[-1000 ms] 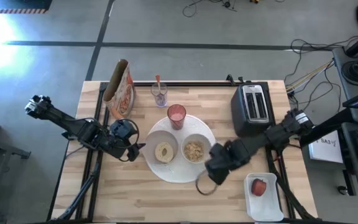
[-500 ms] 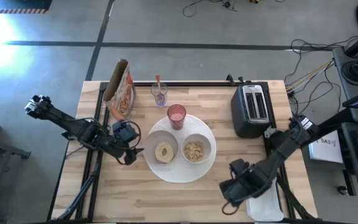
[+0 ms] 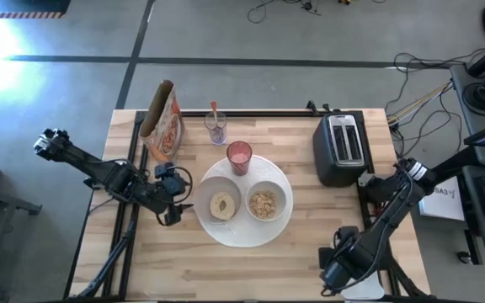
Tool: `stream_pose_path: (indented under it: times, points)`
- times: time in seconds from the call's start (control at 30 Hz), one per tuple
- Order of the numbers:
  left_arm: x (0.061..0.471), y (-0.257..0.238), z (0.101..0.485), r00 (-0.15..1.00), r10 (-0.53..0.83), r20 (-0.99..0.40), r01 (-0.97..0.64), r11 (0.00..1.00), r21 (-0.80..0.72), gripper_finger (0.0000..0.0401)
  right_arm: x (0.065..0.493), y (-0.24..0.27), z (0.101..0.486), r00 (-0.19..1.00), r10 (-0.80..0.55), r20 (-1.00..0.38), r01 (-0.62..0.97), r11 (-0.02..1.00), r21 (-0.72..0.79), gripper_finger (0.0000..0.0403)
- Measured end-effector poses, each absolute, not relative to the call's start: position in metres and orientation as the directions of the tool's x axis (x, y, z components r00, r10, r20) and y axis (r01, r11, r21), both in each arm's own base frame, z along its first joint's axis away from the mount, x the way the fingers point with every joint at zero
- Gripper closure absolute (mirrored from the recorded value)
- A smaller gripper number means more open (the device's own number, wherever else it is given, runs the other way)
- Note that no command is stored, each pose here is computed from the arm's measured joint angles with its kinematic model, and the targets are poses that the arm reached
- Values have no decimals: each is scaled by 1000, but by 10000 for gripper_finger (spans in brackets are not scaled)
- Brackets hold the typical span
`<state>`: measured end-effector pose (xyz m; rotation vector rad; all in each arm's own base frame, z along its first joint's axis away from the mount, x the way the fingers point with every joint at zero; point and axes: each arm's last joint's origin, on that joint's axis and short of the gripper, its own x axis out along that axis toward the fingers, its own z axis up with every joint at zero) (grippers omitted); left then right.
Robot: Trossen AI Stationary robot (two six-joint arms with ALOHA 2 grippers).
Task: Arrange a breakfast setting
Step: Put the red apple on the white table mat
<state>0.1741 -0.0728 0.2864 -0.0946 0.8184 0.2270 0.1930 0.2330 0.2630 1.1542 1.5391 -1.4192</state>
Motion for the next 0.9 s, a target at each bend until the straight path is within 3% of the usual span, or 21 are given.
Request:
stream_pose_path:
  times: [0.1, 0.9]
  points:
    - [174, -73, 286, 661, 164, -732, -218, 976, 21, 87, 188, 229, 253, -352, 112, -929, 934, -24, -357, 152]
    - [173, -73, 286, 659, 166, -734, -196, 979, 45, 87, 141, 174, 177, -206, 227, -952, 978, 13, -208, 158]
